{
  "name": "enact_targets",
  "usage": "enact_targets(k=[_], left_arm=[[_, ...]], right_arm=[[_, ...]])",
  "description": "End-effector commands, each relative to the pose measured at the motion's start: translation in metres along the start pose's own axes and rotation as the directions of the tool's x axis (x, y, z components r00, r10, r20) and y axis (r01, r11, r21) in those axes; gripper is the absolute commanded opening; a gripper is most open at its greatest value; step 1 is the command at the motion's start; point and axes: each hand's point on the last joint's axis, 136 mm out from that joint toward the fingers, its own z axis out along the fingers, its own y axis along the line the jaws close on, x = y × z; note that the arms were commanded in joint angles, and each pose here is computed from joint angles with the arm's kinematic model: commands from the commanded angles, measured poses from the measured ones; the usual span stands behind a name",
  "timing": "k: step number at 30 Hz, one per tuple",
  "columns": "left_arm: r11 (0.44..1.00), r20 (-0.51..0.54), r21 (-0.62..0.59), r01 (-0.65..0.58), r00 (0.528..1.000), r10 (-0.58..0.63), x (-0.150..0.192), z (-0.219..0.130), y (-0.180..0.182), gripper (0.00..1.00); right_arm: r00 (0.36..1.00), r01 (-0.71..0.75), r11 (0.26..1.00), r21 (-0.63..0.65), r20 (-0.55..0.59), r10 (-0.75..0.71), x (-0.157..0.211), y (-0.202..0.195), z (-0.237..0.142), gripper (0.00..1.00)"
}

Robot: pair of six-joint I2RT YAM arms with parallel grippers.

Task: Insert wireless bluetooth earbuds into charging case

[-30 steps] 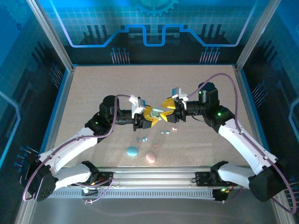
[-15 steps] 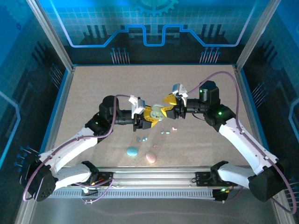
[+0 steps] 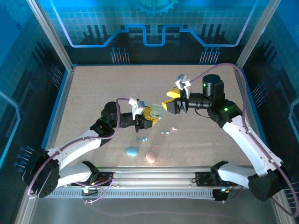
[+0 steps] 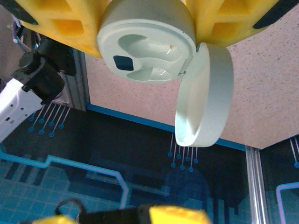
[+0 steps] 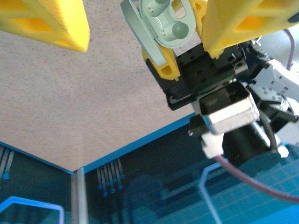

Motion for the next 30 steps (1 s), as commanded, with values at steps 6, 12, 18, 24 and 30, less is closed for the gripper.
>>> enact_targets(k=[6,12,18,24,30], left_arm=[[0.991,0.103,-0.127,-0.036,0.994,0.049,-0.019,-0.008,0.017,0.30],[0.976,0.129,-0.216,-0.039,0.989,0.068,-0.024,-0.022,0.028,0.30],[0.958,0.149,-0.279,-0.070,0.982,0.115,-0.035,-0.036,0.028,0.30],[0.951,0.174,-0.296,-0.089,0.974,0.145,-0.051,-0.047,0.021,0.30],[0.955,0.184,-0.282,-0.094,0.971,0.150,-0.058,-0.051,0.014,0.31]], right_arm=[[0.908,-0.397,0.838,0.374,0.024,0.419,0.053,-0.078,-0.029,0.55],[0.725,-0.599,0.675,0.431,-0.067,0.686,0.140,-0.103,-0.005,0.42],[0.634,-0.539,0.687,0.488,-0.302,0.712,0.205,-0.097,0.026,0.41],[0.620,-0.449,0.763,0.465,-0.453,0.640,0.224,-0.095,0.059,0.43],[0.580,-0.395,0.803,0.446,-0.557,0.594,0.236,-0.101,0.097,0.41]])
